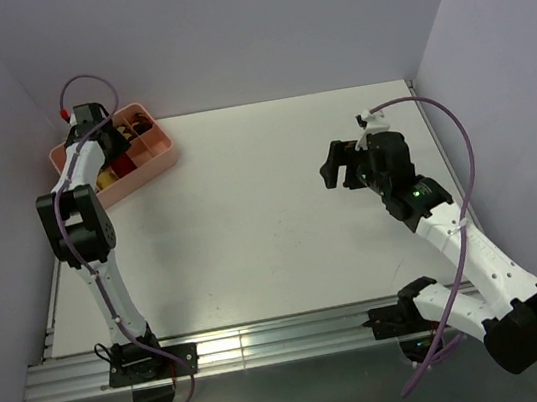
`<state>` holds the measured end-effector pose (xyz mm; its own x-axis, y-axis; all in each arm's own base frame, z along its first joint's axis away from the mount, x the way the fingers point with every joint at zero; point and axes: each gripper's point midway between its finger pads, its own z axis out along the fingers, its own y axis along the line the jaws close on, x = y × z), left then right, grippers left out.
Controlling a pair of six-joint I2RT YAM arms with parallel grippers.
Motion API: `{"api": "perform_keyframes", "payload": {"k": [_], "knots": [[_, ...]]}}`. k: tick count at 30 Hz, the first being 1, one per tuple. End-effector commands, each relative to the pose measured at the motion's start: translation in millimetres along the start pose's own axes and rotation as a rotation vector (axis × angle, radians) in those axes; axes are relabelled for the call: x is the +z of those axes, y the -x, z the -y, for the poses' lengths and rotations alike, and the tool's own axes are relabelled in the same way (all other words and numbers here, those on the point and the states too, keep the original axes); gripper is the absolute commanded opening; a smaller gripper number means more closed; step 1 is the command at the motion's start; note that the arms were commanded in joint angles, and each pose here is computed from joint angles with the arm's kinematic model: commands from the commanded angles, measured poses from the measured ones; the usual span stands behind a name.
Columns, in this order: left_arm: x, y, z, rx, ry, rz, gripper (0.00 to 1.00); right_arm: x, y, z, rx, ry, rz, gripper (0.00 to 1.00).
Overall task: Roll the socks
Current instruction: Place the sock in the storage box, then reset both arms
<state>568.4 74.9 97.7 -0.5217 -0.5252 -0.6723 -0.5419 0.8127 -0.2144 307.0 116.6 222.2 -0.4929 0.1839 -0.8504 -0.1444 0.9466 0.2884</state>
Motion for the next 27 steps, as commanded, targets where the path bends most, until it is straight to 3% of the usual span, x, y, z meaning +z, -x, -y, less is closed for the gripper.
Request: {"api": "perform_keyframes", "payload": {"k": [1, 9, 13, 14, 16, 17, 19, 22, 27], "knots": [[-30, 29, -3, -0.004, -0.009, 0.067, 0.63, -5, 14, -2, -0.012, 0.017, 0.06, 0.9], [-59, 52, 8, -0.054, -0.078, 0.167, 0.52, -10, 17, -1, -0.013, 0.014, 0.073, 0.89], [-91, 65, 11, -0.096, -0.144, 0.266, 0.56, -21, 30, -3, -0.011, 0.015, 0.111, 0.88], [-122, 90, 17, -0.113, -0.194, 0.361, 0.58, -24, 33, -3, -0.01, 0.011, 0.122, 0.88], [-144, 94, 14, -0.118, -0.216, 0.412, 0.61, -33, 43, -2, -0.009, 0.003, 0.154, 0.88], [-175, 110, 16, -0.127, -0.247, 0.477, 0.62, -40, 51, 0, -0.007, -0.014, 0.185, 0.89], [-201, 116, 11, -0.117, -0.256, 0.522, 0.66, -54, 64, 1, -0.013, -0.03, 0.226, 0.9], [-277, 132, 2, -0.109, -0.292, 0.628, 0.72, -85, 89, 6, -0.015, -0.072, 0.317, 0.92], [-365, 130, -26, -0.088, -0.275, 0.714, 0.84, -149, 125, 15, -0.023, -0.129, 0.472, 0.96]]}}
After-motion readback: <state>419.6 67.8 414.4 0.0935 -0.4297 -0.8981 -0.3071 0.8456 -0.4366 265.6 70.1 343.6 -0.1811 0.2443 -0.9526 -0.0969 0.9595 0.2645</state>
